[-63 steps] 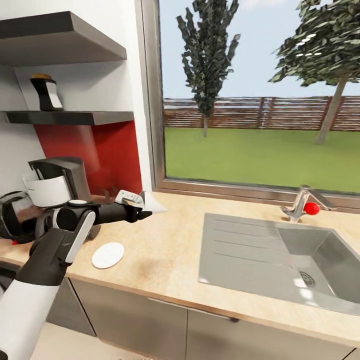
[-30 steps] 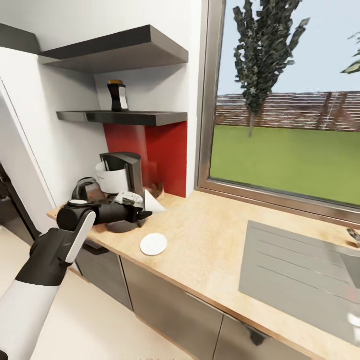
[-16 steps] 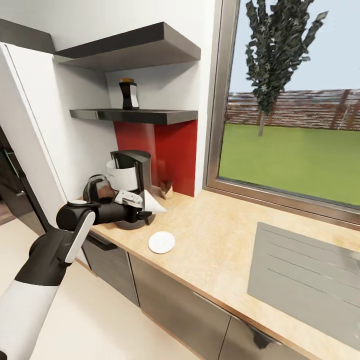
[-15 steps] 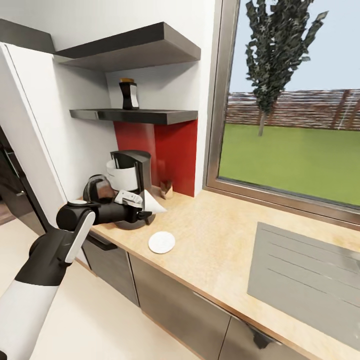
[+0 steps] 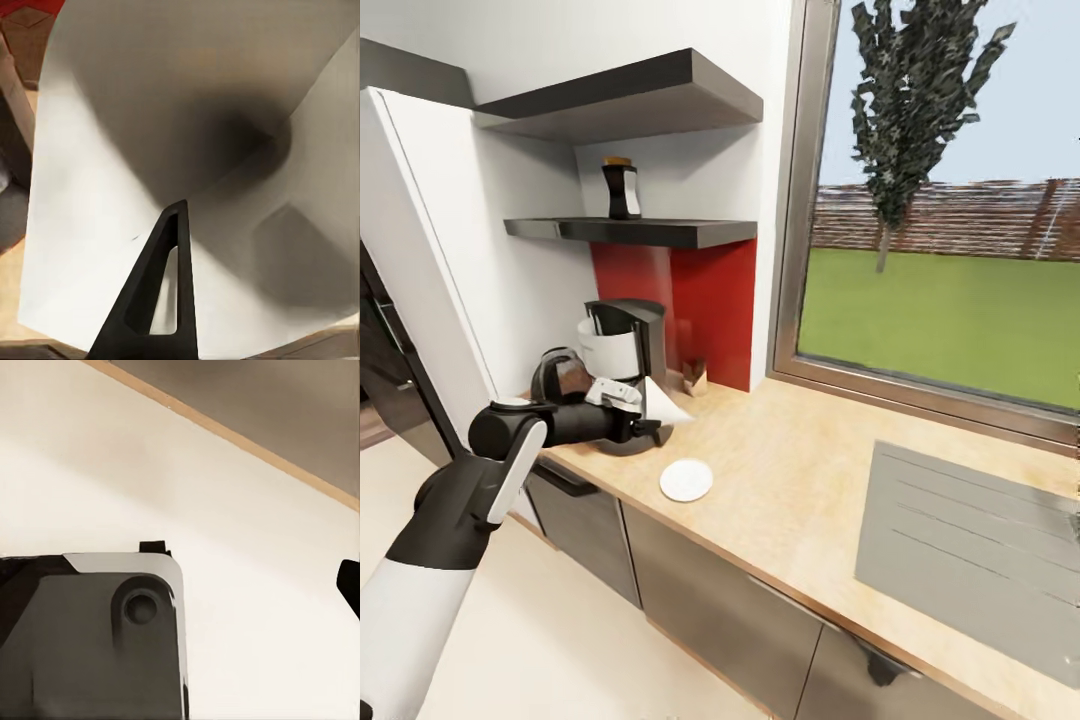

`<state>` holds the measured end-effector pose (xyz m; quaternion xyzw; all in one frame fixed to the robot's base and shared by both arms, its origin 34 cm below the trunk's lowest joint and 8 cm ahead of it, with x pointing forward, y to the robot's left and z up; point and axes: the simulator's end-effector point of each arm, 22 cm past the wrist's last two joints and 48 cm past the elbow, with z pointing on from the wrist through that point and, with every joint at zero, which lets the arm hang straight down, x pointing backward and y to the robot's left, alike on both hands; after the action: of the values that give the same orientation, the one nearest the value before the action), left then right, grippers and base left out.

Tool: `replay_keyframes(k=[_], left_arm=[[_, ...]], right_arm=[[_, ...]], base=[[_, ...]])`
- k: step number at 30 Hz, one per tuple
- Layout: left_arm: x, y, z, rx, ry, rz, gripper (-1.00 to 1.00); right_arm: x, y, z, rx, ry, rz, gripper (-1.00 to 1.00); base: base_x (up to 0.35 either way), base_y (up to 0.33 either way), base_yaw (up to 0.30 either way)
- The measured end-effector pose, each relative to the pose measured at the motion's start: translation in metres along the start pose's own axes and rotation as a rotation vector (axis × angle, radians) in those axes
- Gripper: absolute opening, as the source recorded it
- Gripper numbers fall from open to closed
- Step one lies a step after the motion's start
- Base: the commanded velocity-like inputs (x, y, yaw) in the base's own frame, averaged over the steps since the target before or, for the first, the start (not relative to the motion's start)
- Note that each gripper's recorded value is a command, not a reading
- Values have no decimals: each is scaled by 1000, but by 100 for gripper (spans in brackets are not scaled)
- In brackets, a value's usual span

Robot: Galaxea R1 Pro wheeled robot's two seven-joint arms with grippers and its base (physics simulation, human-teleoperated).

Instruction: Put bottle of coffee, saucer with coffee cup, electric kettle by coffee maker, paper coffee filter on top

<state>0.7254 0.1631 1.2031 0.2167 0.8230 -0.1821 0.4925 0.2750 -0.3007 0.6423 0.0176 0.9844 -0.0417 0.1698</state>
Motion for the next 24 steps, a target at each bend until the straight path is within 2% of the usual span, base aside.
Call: replay_keyframes(k=[6,11,16,20,24], left_arm=[[-23,7,-6,-19,-25,22,-100],[-30,27,-16,-58,-25,35,-100],[-40,58,-29,-114,-20,46,-100],[-54,78,-37,-152,-24,50,-100],[-68,109,-44,-224,-9,54,-100]], right_arm=[[0,0,0,0,2,-1,100],[1,0,0,0,2,-1,100],[1,0,0,-1,2,-3,100],[1,0,0,0,1,-4,100],[1,0,0,0,2,-4,100]], base=[[-305,161,0],[-304,180,0],[-238,156,0],[-63,42,0],[-13,9,0]])
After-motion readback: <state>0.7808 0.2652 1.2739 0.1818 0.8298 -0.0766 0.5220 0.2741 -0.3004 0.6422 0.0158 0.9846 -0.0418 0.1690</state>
